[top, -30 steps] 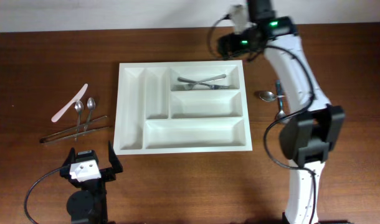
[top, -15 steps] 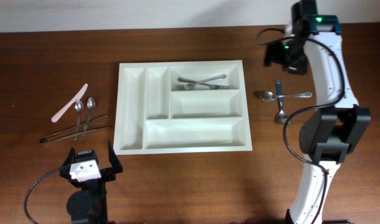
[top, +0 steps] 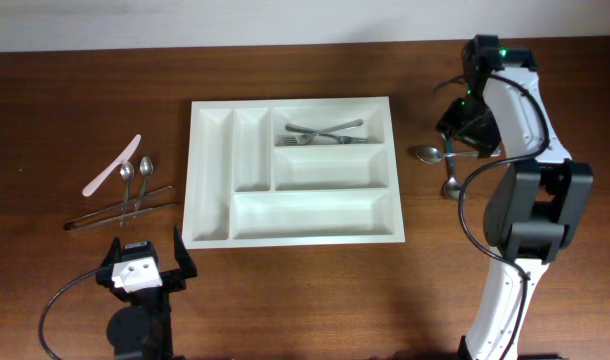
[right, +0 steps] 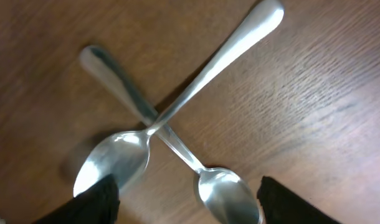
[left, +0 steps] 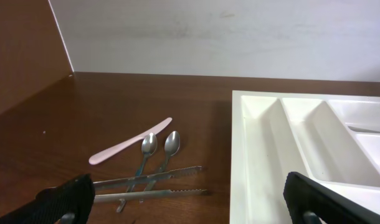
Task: Pack container
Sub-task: 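Move the right gripper back over the two crossed spoons, then lower the right gripper and grasp the top spoon's handle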
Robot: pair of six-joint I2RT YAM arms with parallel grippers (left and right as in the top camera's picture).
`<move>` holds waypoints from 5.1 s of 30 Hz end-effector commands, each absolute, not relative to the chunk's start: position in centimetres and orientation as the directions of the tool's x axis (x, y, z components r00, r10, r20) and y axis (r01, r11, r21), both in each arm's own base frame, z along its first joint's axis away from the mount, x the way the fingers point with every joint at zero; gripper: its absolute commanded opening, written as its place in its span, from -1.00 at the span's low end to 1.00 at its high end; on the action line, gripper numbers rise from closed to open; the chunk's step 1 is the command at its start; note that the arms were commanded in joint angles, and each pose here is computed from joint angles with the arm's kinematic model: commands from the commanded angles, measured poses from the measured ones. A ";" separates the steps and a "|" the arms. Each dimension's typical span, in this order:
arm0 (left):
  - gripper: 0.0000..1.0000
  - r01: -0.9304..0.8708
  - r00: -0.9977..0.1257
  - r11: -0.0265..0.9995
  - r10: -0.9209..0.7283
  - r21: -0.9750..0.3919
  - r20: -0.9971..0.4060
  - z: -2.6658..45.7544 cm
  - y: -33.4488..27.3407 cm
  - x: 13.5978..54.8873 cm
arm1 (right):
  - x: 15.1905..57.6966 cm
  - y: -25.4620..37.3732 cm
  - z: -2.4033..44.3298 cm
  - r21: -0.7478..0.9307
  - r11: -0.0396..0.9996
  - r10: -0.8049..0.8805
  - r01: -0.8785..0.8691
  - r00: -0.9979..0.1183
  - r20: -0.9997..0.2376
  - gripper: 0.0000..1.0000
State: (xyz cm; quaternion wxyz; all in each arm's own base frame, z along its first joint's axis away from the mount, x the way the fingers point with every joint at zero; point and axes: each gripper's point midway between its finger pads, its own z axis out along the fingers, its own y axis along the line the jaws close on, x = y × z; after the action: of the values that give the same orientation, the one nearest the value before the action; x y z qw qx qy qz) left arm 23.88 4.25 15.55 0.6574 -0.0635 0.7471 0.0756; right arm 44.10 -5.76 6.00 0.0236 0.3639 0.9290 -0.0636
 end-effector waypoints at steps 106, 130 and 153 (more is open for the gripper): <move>0.99 -0.187 -0.131 0.981 0.023 0.047 -0.991 15.4 4.2 23.9 | 48.5 1.6 4.0 0.089 0.923 0.384 0.374 -0.904 -0.187 -0.02; 0.99 -0.187 -0.131 0.981 0.023 0.047 -0.991 15.4 4.2 23.9 | 46.8 1.5 2.9 0.000 0.930 0.364 0.367 -0.921 -0.137 -0.11; 0.99 -0.187 -0.131 0.981 0.023 0.047 -0.991 15.4 4.2 23.9 | 46.9 1.4 0.8 -0.018 0.936 0.346 0.350 -0.931 -0.118 -0.11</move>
State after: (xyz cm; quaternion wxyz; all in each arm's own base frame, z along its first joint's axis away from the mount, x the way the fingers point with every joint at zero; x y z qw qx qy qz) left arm 23.88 4.25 15.54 0.6572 -0.0635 0.7472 0.0756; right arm 46.83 1.29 2.05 0.0652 0.1851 0.9805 -0.0077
